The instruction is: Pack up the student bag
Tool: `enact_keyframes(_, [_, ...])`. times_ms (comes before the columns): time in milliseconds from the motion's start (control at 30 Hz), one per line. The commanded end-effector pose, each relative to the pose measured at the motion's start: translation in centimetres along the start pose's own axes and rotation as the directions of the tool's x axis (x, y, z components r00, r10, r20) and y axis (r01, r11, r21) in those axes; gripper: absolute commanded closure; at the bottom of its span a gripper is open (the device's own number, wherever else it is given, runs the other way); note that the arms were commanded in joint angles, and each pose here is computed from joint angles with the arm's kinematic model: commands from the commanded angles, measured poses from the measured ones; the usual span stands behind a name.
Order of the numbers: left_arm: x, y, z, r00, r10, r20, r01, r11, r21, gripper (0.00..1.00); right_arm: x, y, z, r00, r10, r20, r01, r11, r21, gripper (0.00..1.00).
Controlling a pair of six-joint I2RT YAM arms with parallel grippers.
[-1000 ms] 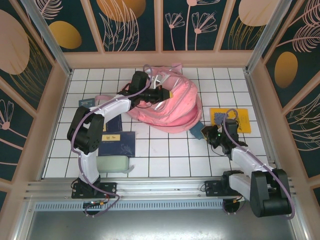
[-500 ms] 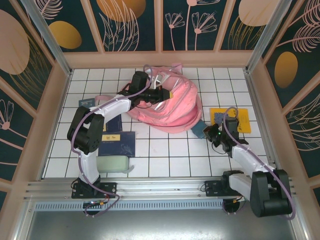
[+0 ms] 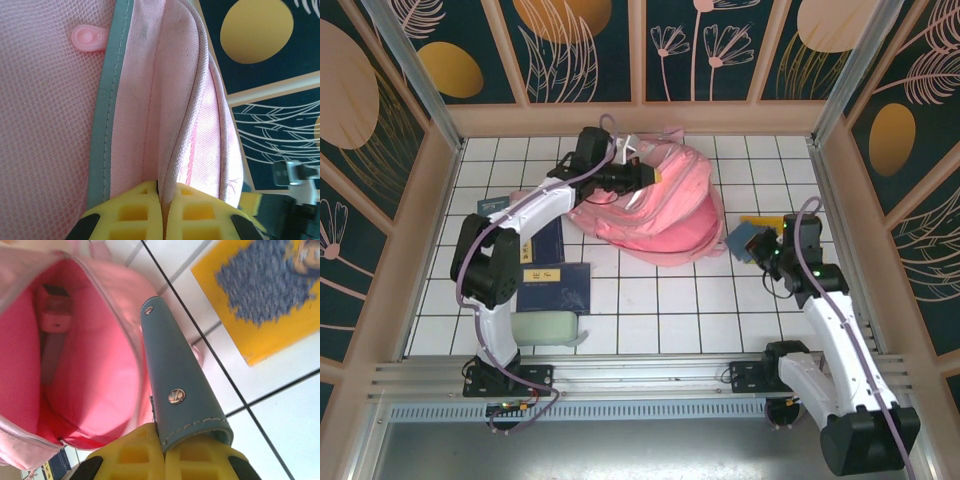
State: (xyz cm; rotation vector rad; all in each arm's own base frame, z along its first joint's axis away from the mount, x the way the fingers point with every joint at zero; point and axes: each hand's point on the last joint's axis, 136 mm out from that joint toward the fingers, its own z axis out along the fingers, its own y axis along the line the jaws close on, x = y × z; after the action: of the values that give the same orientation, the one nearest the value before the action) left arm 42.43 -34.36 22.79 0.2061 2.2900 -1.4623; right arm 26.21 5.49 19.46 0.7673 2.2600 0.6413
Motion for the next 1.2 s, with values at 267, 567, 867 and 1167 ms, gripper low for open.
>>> enact_keyframes(267, [-4.6, -11.0, -6.5, 0.979, 0.191, 0.074, -0.201, 0.965, 0.169, 1.00, -2.7, 9.3, -3.2, 0.993, -0.120, -0.005, 0.114, 0.955, -0.274, 1.00])
enact_keyframes(567, [-5.8, -12.3, -8.2, 0.979, 0.190, 0.078, -0.203, 0.953, 0.223, 1.00, 2.3, 14.6, 3.6, 0.971, -0.181, -0.155, 0.088, 0.878, -0.471, 1.00])
enact_keyframes(867, [-5.2, -11.9, -8.1, 0.980, 0.189, 0.062, -0.199, 0.947, 0.252, 1.00, 7.1, 18.3, 11.5, 0.911, -0.229, -0.344, 0.011, 0.846, -0.533, 1.00])
enact_keyframes(1167, [-5.6, -11.8, -7.8, 0.982, 0.181, 0.063, -0.191, 0.945, 0.265, 1.00, 11.3, 22.3, 17.6, 0.845, -0.186, -0.502, -0.143, 0.825, -0.546, 1.00])
